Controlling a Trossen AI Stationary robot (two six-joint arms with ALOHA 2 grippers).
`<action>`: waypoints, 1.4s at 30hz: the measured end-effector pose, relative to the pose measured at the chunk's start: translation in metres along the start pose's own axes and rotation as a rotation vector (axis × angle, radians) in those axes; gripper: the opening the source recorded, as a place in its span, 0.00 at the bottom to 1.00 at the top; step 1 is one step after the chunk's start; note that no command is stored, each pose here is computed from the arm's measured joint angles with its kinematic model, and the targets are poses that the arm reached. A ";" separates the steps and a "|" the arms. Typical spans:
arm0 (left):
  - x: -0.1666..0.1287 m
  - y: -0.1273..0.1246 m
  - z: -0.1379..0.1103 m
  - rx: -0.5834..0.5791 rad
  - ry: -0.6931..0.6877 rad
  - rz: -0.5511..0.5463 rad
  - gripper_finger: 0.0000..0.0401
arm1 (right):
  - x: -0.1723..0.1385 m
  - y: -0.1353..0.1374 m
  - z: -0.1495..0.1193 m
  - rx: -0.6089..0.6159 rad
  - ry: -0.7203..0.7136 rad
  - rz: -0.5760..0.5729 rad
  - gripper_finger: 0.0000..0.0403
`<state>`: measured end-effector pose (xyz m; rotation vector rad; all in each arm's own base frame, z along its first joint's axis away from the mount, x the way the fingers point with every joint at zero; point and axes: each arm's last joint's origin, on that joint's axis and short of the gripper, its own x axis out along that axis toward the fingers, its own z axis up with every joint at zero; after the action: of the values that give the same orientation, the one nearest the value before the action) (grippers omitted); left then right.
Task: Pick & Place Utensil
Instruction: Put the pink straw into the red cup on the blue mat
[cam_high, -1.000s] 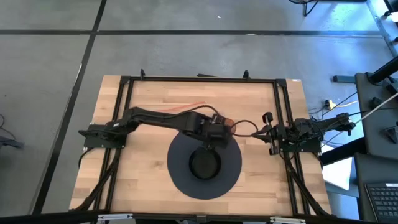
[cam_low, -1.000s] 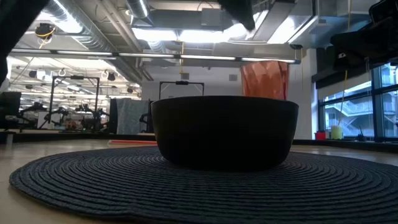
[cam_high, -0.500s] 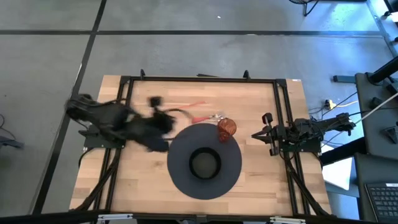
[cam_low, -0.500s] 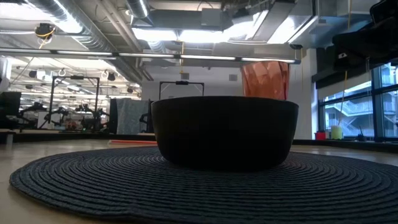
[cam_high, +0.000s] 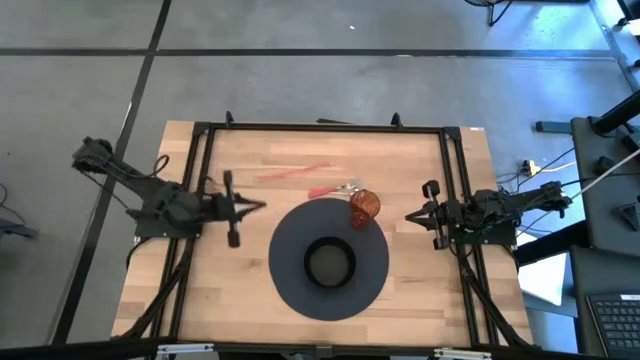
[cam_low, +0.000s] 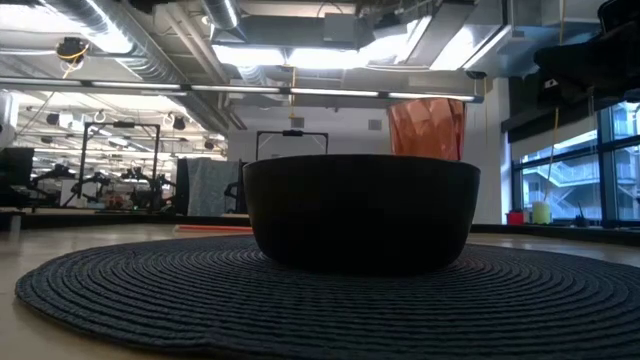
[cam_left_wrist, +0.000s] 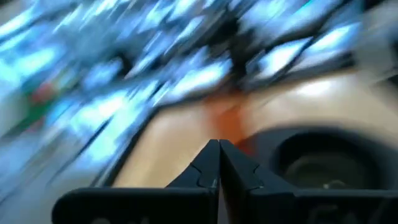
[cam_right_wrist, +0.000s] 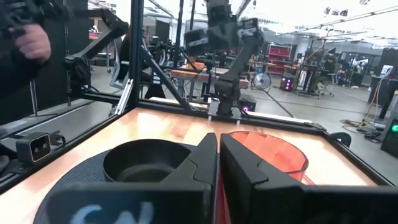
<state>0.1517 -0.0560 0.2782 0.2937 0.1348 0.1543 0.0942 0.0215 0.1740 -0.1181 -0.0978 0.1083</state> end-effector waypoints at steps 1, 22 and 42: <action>0.000 0.000 -0.009 0.014 -0.077 -0.066 0.00 | 0.000 0.000 0.000 0.000 0.000 0.000 0.05; -0.039 0.045 -0.070 -0.014 -0.309 0.009 0.00 | 0.000 0.000 -0.002 -0.010 0.016 0.002 0.05; -0.036 0.033 -0.110 -0.129 -0.319 0.090 0.01 | -0.001 -0.008 0.003 -0.022 0.000 -0.263 0.05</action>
<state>0.0948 -0.0005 0.1876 0.1927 -0.2043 0.2021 0.0936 0.0139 0.1779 -0.1263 -0.1141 -0.1549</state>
